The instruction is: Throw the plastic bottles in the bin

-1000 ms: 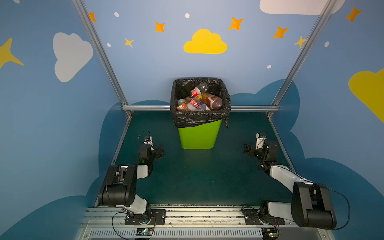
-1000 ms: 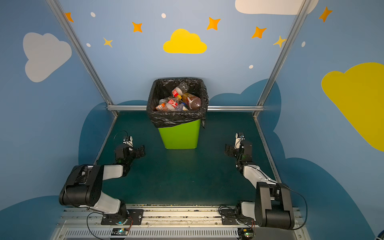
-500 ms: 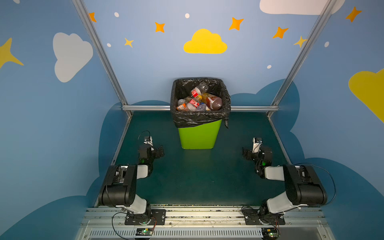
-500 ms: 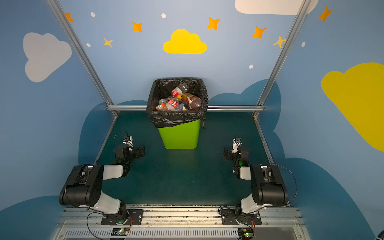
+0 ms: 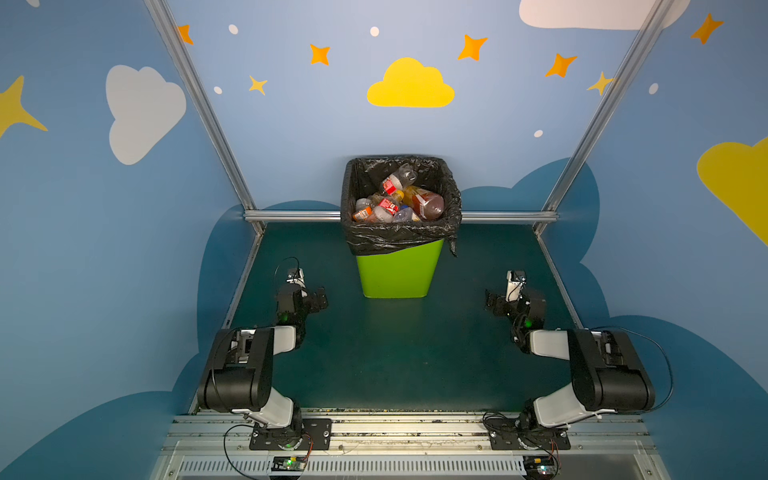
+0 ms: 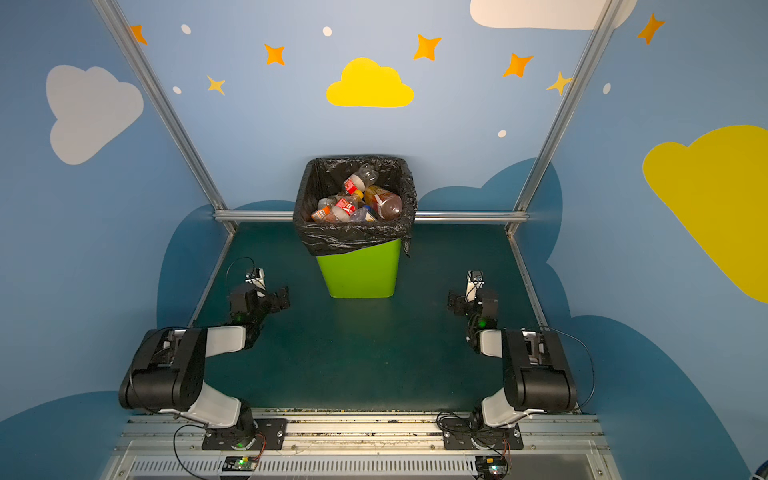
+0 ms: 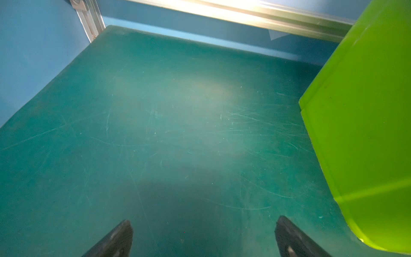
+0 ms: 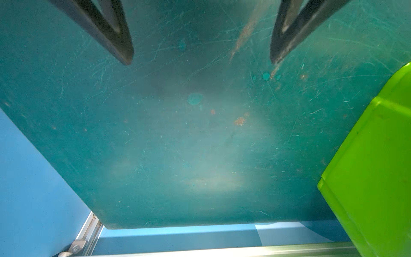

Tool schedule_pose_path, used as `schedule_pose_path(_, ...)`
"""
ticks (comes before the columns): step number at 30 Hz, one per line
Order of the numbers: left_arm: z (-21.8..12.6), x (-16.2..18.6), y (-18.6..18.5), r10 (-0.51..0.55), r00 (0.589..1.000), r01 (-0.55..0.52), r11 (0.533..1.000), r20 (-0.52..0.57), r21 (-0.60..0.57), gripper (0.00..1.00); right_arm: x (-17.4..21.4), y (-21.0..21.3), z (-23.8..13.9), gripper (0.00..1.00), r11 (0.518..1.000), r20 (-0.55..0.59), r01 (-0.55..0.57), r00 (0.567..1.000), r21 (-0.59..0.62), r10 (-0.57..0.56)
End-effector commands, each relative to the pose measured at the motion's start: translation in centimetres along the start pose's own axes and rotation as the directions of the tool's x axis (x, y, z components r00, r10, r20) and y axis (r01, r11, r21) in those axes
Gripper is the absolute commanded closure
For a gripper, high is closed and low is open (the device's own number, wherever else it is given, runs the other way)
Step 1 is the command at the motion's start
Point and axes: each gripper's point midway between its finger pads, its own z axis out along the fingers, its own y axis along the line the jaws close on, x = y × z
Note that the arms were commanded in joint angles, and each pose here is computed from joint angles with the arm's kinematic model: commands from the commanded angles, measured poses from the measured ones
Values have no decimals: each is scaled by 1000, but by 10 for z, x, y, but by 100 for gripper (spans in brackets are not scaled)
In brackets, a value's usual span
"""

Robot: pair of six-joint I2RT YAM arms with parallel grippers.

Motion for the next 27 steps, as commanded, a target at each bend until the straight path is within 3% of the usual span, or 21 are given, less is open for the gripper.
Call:
schedule_pose_path(1, -6, -3, -1, 26, 999, -26, 1000, 32, -16, 0, -11, 3, -3, 4, 1000, 36, 16, 999, 6, -16)
schedule_pose_path(27, -4, -2, -3, 31, 999, -31, 999, 23, -16, 0, -10, 3, -2, 4, 1000, 28, 18, 999, 6, -18)
